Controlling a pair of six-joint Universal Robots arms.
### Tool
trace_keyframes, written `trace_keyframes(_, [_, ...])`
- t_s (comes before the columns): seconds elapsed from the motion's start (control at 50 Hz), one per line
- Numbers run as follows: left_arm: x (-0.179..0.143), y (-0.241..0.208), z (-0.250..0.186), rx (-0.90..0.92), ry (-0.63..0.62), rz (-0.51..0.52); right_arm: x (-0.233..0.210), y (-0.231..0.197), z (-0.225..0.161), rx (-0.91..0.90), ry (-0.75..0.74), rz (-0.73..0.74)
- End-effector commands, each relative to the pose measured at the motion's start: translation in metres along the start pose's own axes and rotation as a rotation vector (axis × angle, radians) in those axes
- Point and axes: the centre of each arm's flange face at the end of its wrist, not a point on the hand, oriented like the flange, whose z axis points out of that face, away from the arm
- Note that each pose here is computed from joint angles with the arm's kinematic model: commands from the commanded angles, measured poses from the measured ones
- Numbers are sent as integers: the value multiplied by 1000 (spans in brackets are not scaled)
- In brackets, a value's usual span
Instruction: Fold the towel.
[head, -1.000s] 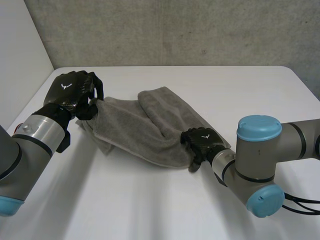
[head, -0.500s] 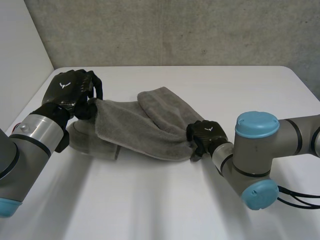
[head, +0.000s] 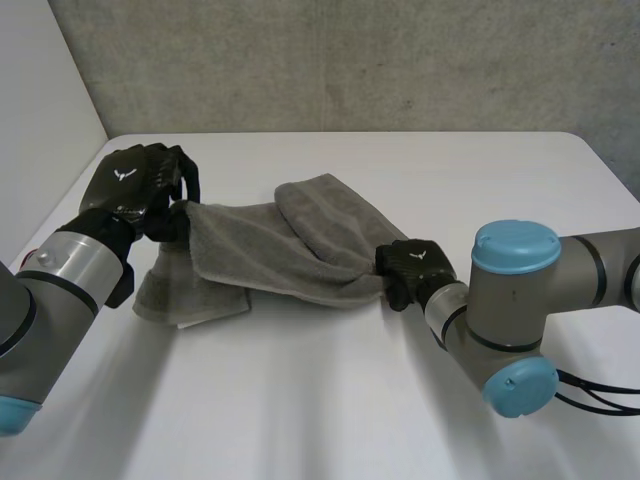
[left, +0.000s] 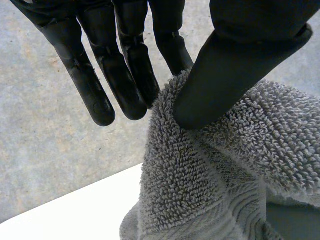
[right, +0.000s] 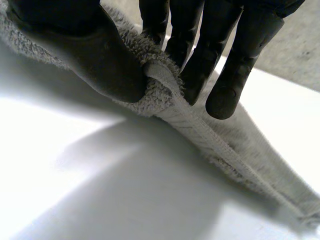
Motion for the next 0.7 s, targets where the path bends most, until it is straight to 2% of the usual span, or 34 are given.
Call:
trace_keyframes(0.02, [-4,1,0,-4,-11,-1,17,-42,-13,105,42,27])
trace_keyframes(0.16, [1,5,-3,-16,4,-6,39,-114,-55,304,73,24])
trace_keyframes(0.4, [17,11,-11,-39,51,-22,34,-165,-110,407,57,-29])
trace_keyframes(0.46, [23,11,-13,-42,75,-49,32,-181,-131,428,71,-94])
trace_keyframes(0.5, [26,11,-14,-50,82,-65,29,-203,-157,479,108,-213])
trace_keyframes(0.52, [29,12,-16,-65,91,-79,29,-203,-158,479,108,-214])
trace_keyframes(0.54, [29,12,-16,-65,91,-79,27,-211,-173,493,132,-298])
trace_keyframes(0.56, [31,12,-18,-81,98,-89,27,-211,-173,493,132,-299])
trace_keyframes(0.58, [31,12,-18,-81,98,-89,26,-214,-182,484,156,-371])
trace_keyframes(0.6, [34,12,-20,-101,104,-94,28,-214,-185,459,178,-436])
trace_keyframes(0.7, [32,18,-17,-176,99,-97,28,-193,-177,292,166,-539])
